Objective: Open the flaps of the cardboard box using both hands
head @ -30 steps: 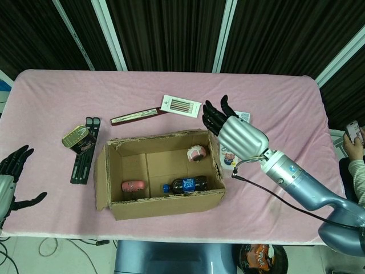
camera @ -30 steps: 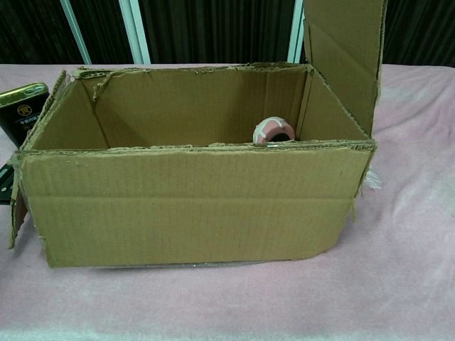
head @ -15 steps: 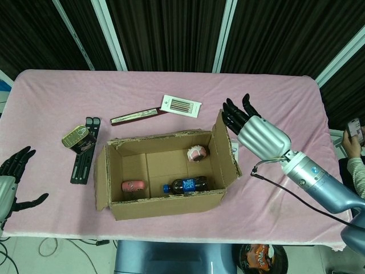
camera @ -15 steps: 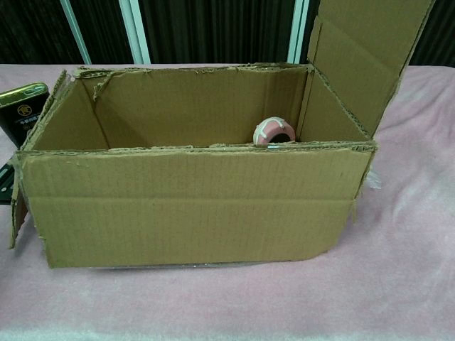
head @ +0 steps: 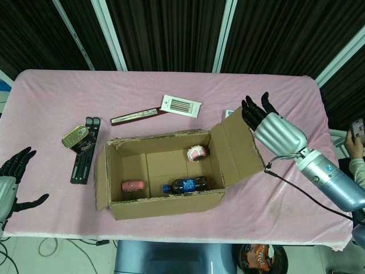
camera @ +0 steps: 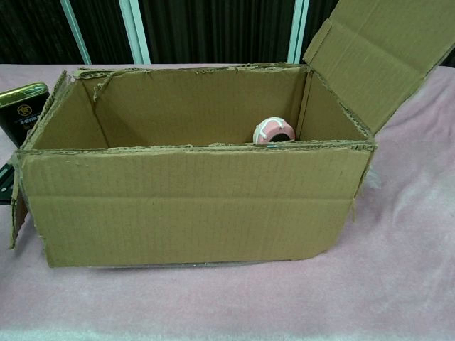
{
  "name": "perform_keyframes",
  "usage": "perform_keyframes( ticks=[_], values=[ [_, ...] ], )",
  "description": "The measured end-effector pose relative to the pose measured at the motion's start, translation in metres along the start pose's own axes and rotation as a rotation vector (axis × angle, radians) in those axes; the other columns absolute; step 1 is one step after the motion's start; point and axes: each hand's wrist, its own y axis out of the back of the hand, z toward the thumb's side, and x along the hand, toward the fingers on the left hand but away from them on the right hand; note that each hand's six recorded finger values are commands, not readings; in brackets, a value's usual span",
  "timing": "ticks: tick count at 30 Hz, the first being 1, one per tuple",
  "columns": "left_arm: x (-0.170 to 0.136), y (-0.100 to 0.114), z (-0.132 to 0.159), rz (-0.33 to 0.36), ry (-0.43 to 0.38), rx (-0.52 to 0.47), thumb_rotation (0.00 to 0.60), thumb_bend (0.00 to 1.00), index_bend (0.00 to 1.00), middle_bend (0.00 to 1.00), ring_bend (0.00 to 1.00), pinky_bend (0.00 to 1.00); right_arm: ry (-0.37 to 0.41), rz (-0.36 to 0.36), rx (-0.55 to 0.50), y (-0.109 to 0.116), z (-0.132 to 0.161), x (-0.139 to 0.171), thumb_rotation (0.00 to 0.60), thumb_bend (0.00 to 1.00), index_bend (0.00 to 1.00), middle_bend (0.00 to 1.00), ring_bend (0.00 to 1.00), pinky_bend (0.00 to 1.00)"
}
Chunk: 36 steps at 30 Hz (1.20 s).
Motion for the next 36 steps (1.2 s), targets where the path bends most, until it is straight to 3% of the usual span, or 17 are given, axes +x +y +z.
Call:
perform_keyframes(
  ticks=[10, 27, 31, 36],
  values=[
    [0.0, 0.001, -0.001, 0.004, 0.001, 0.005, 0.6, 0.12, 0.0, 0.0, 0.02, 0.11, -0.004, 0.071, 0.008, -0.027, 0.002, 0.001, 0.6, 0.28, 0.08, 0.07, 0.02, 0.22],
    [0.001, -0.002, -0.003, 0.0, 0.009, 0.024, 0.6, 0.12, 0.0, 0.0, 0.02, 0.11, -0.142, 0.236, -0.029, -0.084, -0.024, 0.02, 0.6, 0.28, 0.06, 0.05, 0.01, 0.22],
    [0.001, -0.002, -0.007, 0.005, 0.016, 0.051, 0.6, 0.12, 0.0, 0.0, 0.02, 0.11, -0.195, 0.244, -0.137, -0.087, -0.021, 0.026, 0.6, 0.28, 0.0, 0.02, 0.0, 0.22],
    [0.003, -0.004, -0.016, 0.011, 0.029, 0.136, 0.6, 0.12, 0.0, 0.0, 0.0, 0.09, -0.309, 0.223, -0.44, -0.081, 0.002, 0.045, 0.6, 0.27, 0.0, 0.01, 0.0, 0.22]
  ],
)
